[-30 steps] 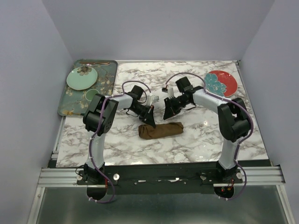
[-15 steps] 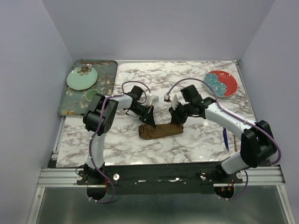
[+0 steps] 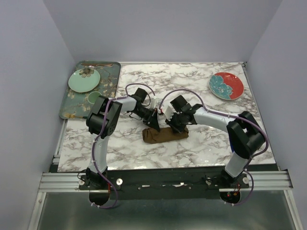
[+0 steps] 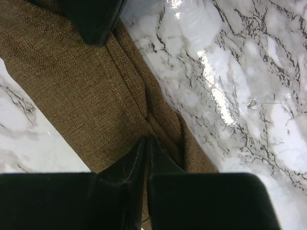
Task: Fold the napkin into a case and place the utensils inside
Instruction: Stuff the top corner of the smaller-rectangle-folded napkin into the folded napkin.
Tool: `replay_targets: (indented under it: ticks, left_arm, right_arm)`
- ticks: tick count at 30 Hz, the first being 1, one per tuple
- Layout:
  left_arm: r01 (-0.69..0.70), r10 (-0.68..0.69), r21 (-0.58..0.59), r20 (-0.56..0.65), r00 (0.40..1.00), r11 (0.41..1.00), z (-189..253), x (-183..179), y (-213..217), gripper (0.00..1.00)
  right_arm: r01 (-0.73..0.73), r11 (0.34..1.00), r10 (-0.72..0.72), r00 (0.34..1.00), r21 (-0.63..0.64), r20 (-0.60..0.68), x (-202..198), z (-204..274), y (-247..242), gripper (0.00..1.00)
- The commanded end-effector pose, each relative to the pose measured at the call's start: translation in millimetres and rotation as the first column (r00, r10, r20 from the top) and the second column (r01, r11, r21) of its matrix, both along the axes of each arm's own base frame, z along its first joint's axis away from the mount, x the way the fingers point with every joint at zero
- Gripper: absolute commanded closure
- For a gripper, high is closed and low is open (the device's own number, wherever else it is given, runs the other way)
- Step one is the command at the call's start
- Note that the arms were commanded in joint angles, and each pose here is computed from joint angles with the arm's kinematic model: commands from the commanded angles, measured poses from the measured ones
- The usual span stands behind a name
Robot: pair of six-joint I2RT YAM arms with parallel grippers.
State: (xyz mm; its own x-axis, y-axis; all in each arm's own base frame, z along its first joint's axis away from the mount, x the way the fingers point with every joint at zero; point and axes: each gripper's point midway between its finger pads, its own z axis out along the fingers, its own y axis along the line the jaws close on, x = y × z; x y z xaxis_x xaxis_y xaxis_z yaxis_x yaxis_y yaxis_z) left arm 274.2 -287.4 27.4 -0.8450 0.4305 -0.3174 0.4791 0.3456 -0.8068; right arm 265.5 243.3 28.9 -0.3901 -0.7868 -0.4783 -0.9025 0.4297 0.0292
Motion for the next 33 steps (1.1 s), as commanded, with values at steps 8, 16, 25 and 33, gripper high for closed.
replay_targets:
  ticks: [8, 16, 25, 33]
  left_arm:
    - [-0.058, 0.057, 0.006, 0.101, 0.993, 0.998, 14, 30, 18, 0.73]
    - [-0.307, 0.33, -0.145, 0.171, 0.928, 0.941, 101, 74, 43, 0.6]
    - [-0.317, 0.317, -0.111, -0.014, 0.948, 0.942, 87, 3, 19, 0.9]
    - [-0.376, 0.367, -0.115, -0.087, 0.926, 0.92, 69, -7, -17, 1.0]
  right_arm:
    - [0.048, 0.991, -0.055, 0.997, -0.126, -0.056, 0, -31, -16, 0.89]
    - [0.081, 0.988, -0.094, 0.991, -0.132, -0.095, -6, -38, -17, 0.92]
    - [0.118, 0.985, -0.131, 0.986, -0.123, -0.105, -4, -37, -12, 0.92]
    - [0.159, 0.978, -0.177, 0.975, -0.134, -0.137, -5, -42, -10, 0.92]
